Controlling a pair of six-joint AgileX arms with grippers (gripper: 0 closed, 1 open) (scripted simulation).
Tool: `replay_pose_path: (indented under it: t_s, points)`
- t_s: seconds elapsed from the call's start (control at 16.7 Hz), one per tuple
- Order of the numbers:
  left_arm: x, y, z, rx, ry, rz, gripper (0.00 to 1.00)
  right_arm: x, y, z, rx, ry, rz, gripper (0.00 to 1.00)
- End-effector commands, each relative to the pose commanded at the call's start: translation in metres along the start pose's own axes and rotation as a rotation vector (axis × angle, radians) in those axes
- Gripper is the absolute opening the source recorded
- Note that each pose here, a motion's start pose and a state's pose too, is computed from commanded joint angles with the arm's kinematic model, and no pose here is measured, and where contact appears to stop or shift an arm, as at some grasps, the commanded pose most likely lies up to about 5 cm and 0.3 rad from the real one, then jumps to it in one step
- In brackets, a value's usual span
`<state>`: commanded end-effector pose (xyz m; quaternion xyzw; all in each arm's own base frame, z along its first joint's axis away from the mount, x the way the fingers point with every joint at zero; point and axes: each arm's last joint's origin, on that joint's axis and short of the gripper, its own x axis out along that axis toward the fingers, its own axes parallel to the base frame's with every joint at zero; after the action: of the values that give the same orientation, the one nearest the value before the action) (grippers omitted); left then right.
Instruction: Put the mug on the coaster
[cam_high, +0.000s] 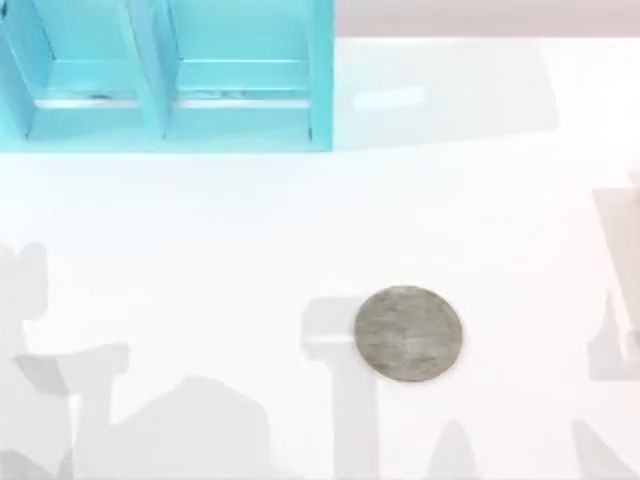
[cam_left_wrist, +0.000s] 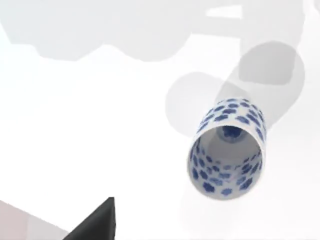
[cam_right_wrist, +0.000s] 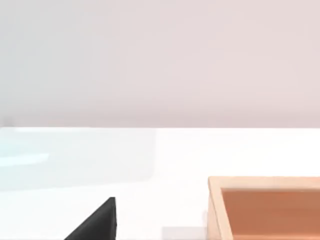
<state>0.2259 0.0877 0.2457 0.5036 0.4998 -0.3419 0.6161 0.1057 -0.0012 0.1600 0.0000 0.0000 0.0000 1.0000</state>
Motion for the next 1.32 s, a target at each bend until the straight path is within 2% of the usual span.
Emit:
replay_pose_path:
  t_s: [0.24,0.48,0.96,1.32]
  points:
    - [0.013,0.026,-0.02,0.173,-0.015,-0.183,1.0,0.0,0.0,0.0,0.0,0.0,0.0,1.0]
    - [0.019,0.039,-0.034,0.278,-0.042,-0.266,1.0,0.0,0.0,0.0,0.0,0.0,0.0,1.0]
    - [0.021,0.042,-0.035,0.295,-0.048,-0.277,1.0,0.0,0.0,0.0,0.0,0.0,0.0,1.0]
    - [0.076,0.032,-0.037,0.293,-0.045,-0.271,1.0,0.0,0.0,0.0,0.0,0.0,0.0,1.0]
